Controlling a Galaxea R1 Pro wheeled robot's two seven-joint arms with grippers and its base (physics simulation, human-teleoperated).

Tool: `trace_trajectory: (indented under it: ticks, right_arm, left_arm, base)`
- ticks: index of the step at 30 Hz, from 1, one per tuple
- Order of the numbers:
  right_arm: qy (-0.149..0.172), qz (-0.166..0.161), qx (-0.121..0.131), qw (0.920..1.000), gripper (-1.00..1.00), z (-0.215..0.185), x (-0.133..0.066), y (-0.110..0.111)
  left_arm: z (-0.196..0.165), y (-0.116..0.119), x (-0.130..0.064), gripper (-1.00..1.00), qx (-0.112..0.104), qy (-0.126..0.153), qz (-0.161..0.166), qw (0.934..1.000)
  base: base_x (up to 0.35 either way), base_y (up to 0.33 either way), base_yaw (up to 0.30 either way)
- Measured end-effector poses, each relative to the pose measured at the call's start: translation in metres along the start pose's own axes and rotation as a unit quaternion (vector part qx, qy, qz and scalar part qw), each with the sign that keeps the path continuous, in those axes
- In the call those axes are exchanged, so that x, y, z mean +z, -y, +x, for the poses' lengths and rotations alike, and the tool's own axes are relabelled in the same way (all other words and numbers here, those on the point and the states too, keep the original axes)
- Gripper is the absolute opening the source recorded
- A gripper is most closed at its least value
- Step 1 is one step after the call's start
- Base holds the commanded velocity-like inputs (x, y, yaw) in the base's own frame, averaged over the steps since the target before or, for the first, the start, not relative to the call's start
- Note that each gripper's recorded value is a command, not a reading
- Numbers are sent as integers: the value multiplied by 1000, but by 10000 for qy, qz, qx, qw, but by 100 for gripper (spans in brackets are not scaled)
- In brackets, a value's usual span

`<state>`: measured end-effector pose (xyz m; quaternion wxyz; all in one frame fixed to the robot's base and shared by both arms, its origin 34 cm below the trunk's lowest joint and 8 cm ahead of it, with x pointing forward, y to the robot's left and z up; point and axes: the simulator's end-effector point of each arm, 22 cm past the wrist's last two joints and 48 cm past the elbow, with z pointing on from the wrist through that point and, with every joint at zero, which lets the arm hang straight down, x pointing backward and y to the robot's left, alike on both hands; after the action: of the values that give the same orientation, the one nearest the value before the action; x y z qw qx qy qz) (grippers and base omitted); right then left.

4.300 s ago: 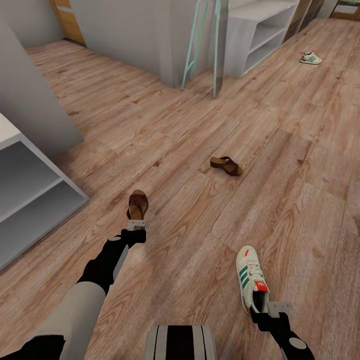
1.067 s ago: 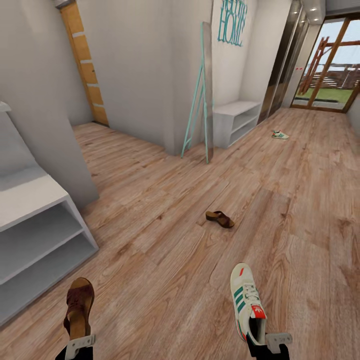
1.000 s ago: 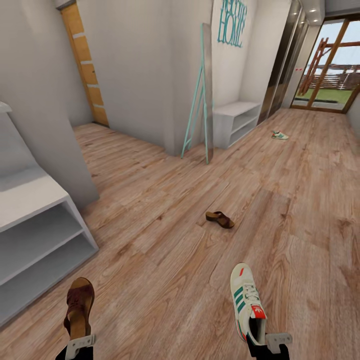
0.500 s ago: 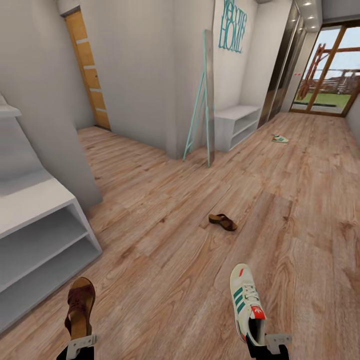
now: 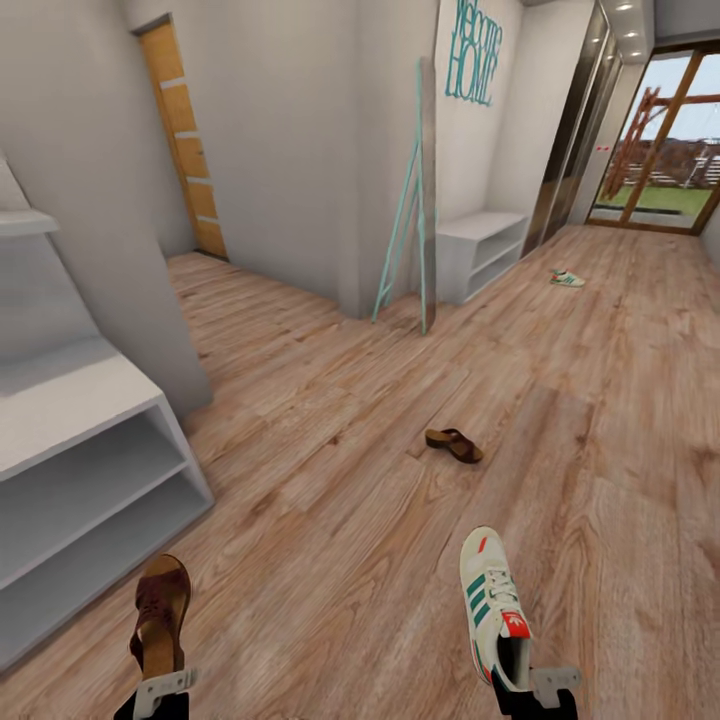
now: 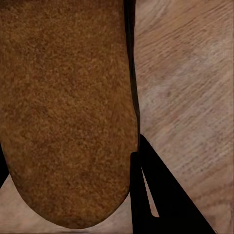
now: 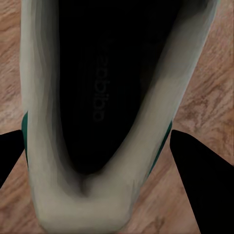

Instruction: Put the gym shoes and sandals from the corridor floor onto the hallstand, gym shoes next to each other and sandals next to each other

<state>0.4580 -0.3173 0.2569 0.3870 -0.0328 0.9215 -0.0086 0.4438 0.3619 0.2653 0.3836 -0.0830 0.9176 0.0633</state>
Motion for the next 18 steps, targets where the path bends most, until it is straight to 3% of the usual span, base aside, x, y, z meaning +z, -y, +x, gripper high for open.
trace_trajectory:
  ticks: [5, 9, 18]
  right_arm:
    - [9, 91, 12, 10000, -100, -1, 0, 5]
    - [2, 475, 44, 9989, -100, 0, -1, 22]
    - [-20, 569, 50, 9984, -100, 2, -2, 24]
  left_arm:
    - [0, -1, 0, -100, -11, 1, -10, 10000]
    - [0, -2, 0, -100, -10, 2, -15, 10000]
    - [0, -1, 0, -100, 2, 6, -3, 10000]
  base:
    - [0, 0, 263]
    - [0, 0, 275]
    - [0, 0, 277]
